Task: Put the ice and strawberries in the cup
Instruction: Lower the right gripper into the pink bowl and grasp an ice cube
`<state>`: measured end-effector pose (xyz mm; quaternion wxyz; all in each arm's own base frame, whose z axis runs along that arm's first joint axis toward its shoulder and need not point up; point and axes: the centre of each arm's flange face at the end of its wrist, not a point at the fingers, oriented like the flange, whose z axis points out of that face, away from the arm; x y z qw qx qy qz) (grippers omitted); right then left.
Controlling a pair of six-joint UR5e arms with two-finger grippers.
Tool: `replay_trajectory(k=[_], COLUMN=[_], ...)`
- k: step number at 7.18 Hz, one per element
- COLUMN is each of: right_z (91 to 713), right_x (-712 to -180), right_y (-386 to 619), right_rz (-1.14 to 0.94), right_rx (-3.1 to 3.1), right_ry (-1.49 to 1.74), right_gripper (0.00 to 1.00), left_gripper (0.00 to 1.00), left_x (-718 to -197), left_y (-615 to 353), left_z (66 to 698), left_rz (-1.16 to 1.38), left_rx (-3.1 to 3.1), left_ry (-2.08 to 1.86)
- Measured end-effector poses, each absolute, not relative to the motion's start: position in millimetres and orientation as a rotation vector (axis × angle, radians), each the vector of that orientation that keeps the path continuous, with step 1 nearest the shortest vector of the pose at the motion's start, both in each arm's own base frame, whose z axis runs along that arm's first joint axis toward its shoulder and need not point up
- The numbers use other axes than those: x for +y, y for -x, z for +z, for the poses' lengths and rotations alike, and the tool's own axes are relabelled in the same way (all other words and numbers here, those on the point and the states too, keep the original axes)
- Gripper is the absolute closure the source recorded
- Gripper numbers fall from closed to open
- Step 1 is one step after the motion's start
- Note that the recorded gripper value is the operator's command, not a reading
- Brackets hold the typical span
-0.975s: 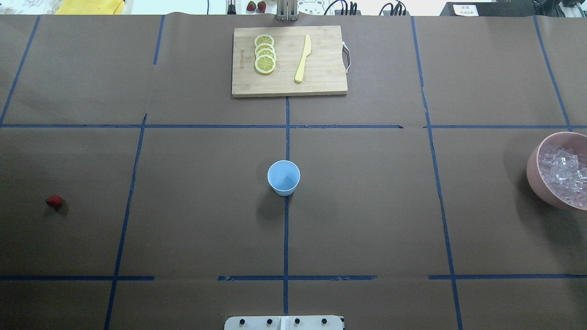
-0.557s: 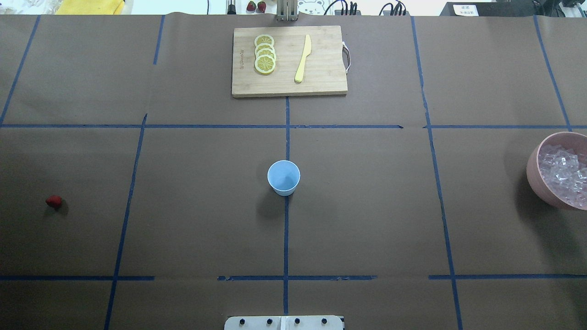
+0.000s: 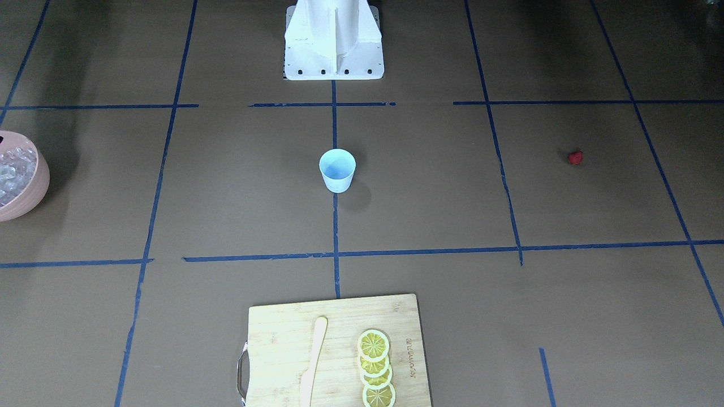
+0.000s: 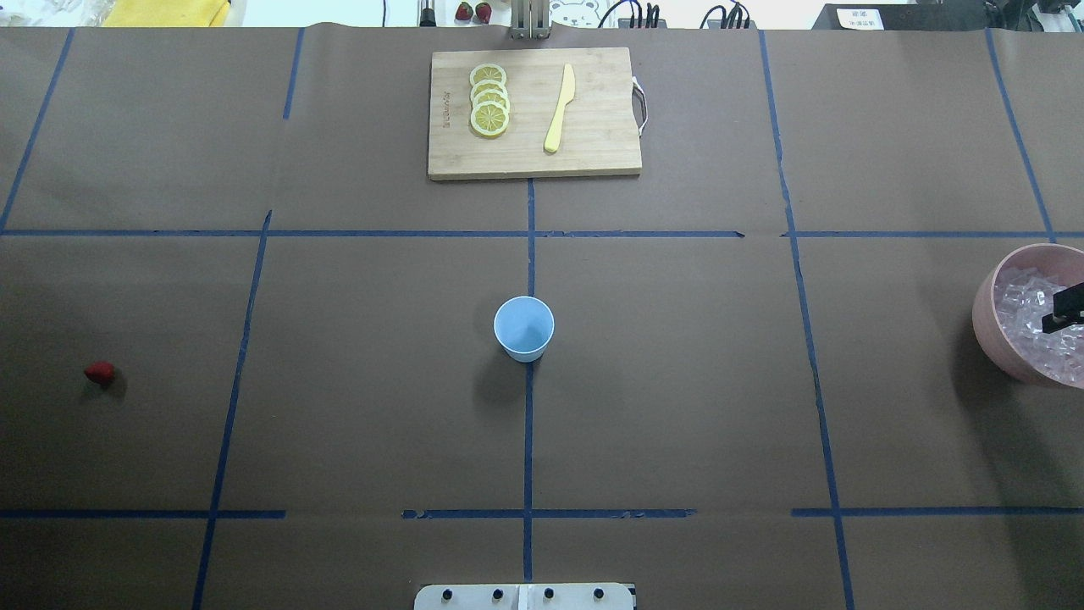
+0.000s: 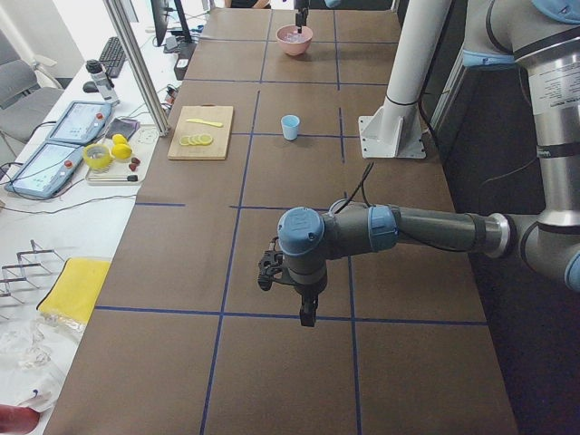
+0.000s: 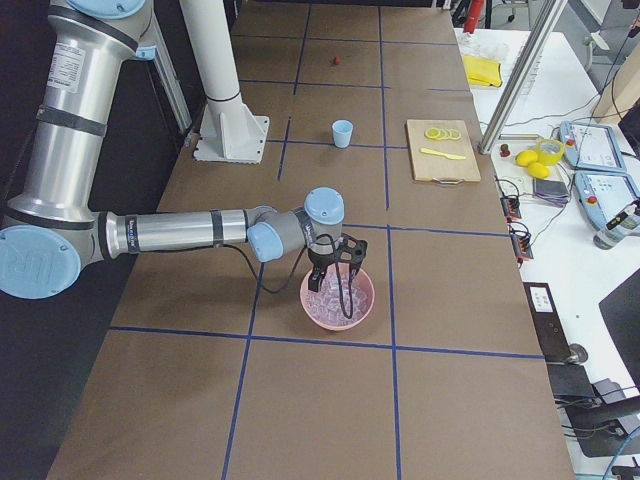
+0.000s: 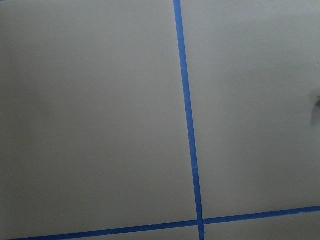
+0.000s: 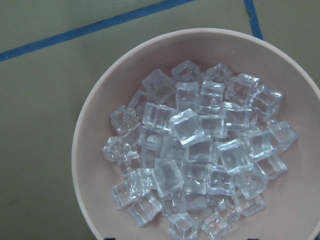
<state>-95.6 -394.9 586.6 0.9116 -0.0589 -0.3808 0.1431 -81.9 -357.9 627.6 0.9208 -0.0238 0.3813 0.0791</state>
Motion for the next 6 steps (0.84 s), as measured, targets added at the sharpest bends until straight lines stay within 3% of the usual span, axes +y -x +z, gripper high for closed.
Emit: replay_trajectory(k=[6], right_z=[605], right_x=[-405], right_y=[118], right_rz=[0.354], right_rx=[-0.725], right_ry=[0.156], right_gripper=[0.13], left_gripper=[0.0], left_x=[-358], left_y=[82], left_z=[627], left_rz=[0.164], left_rx=[0.784], left_ry=[0.048])
